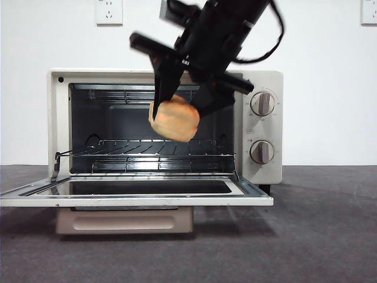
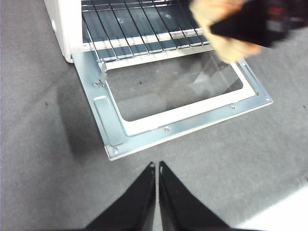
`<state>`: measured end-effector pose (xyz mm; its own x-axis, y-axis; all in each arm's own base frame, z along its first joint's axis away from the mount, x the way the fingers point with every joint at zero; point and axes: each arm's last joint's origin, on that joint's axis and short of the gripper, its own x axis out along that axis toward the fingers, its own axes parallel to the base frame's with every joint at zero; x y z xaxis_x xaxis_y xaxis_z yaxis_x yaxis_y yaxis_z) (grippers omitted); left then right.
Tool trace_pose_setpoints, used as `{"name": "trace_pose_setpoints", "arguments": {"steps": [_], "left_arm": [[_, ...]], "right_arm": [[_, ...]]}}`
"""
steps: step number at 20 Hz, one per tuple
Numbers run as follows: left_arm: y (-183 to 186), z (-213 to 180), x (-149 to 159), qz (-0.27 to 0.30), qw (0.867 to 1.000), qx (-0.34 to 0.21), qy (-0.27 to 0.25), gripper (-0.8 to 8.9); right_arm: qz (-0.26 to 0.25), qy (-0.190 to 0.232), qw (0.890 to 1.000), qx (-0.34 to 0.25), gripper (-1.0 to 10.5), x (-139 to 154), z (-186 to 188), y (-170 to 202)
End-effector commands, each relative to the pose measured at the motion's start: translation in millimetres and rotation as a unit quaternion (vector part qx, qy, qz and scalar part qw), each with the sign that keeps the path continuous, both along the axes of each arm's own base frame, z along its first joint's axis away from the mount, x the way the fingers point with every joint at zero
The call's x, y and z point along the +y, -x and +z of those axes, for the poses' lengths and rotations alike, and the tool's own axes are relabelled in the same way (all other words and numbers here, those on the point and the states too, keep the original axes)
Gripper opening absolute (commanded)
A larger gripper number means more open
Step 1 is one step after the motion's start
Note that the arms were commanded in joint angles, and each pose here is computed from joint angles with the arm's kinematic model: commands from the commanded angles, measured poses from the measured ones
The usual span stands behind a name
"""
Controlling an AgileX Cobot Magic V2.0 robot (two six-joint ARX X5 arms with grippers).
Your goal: The left arm flap open the oven, the right arm pick bread and place it into oven, the left arm flap close the oven
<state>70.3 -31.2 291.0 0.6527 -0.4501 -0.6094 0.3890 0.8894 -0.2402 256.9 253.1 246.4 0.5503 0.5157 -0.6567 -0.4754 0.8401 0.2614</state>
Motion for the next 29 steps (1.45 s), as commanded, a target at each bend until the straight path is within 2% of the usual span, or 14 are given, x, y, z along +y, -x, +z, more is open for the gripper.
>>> {"name": "trace_pose_setpoints", "arguments": {"steps": [1, 8, 12, 14, 21, 29], "left_arm": [[5, 0, 2, -0.001, 1.000, 0.002, 0.001, 0.15], [10, -1, 3, -0.003, 1.000, 0.008, -0.004, 0.15], [10, -1, 3, -0.006, 1.000, 0.006, -0.007, 0.16], [10, -1, 3, -0.006, 1.000, 0.006, -0.007, 0.16], [10, -1, 3, -0.006, 1.000, 0.006, -0.007, 0.15], [10, -1, 3, -0.006, 1.000, 0.003, -0.006, 0.15]], "right_arm": [[-0.023, -0.032, 0.999, -0.006, 2.0, 10, 0, -8], [-0.098, -0.044, 0.994, -0.026, 2.1, 9, -11, -26], [-0.126, -0.050, 0.990, -0.021, 2.9, 5, -15, -33], [-0.130, -0.043, 0.990, -0.015, 2.9, 5, -20, -34], [-0.132, -0.036, 0.991, -0.011, 4.0, 5, -23, -34], [-0.110, -0.019, 0.994, -0.014, 4.1, -3, 0, -18]]}}
